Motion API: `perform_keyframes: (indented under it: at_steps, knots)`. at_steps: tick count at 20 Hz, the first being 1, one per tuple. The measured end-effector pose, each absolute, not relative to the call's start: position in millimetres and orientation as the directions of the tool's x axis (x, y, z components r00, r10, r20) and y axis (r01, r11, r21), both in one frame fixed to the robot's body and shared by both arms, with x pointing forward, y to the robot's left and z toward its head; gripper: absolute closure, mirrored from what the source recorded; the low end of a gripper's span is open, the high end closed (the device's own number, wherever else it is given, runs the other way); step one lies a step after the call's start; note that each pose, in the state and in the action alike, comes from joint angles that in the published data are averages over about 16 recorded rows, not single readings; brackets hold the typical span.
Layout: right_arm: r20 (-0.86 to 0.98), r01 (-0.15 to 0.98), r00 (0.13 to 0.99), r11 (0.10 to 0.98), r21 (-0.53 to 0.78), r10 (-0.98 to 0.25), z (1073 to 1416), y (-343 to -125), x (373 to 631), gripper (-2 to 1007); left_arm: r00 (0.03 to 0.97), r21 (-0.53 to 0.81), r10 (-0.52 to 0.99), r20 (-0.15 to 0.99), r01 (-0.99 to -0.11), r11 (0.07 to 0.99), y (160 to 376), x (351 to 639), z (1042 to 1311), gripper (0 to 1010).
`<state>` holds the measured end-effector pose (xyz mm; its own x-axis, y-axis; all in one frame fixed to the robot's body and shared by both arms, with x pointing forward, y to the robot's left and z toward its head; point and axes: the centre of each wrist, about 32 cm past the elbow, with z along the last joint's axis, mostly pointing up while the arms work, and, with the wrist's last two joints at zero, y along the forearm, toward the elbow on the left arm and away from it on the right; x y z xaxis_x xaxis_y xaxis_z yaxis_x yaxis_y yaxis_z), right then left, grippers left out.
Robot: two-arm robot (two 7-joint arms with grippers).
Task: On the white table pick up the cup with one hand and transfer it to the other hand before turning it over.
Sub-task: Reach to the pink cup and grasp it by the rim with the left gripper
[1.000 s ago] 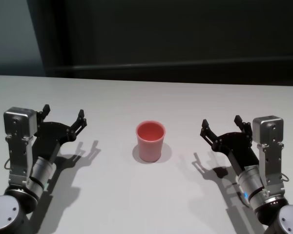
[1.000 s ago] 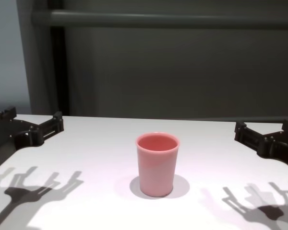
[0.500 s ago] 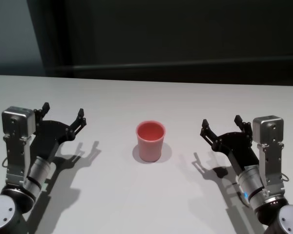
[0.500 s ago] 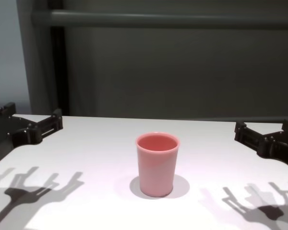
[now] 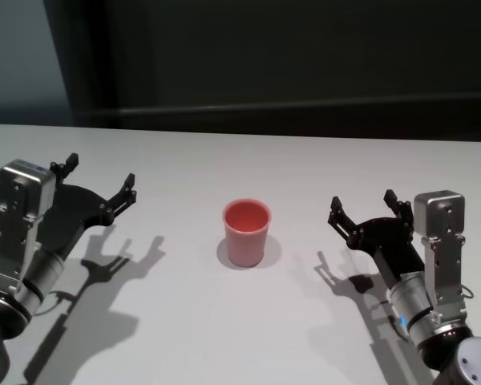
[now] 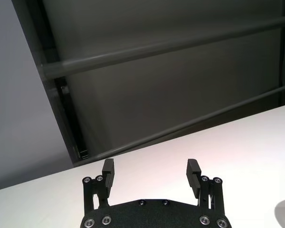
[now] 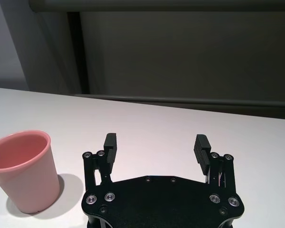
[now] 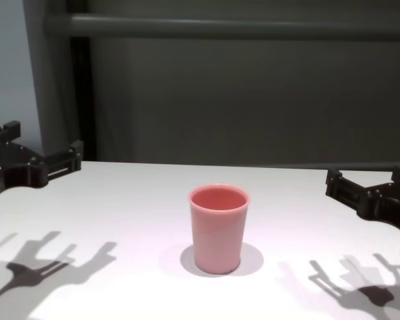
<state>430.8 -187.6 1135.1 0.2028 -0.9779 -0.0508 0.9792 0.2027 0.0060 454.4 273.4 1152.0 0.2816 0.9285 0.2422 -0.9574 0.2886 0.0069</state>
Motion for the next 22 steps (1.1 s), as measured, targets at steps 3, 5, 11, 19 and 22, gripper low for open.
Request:
perform_keyframes:
  at_steps: [3,5,11,19,22]
  knots:
    - [-0.051,0.979,0.203,0.203,0.006,-0.978,1135,-188,431,3,0.303,0.013,0.902,0.307,-0.949,0.314,281,456,1164,9]
    - [-0.051,0.979,0.203,0.203,0.006,-0.978,1135,-188,431,3,0.317,0.018,0.88,0.355,-0.943,0.332,286,457,1173,9]
    - [-0.051,0.979,0.203,0.203,0.006,-0.978,1135,-188,431,3,0.373,0.053,0.772,0.516,-0.913,0.406,298,465,1202,9]
    - [-0.051,0.979,0.203,0.203,0.006,-0.978,1135,-188,431,3,0.466,0.142,0.59,0.659,-0.848,0.51,307,480,1235,9]
    - [-0.051,0.979,0.203,0.203,0.006,-0.978,1135,-188,431,3,0.504,0.181,0.525,0.686,-0.817,0.547,308,488,1245,9]
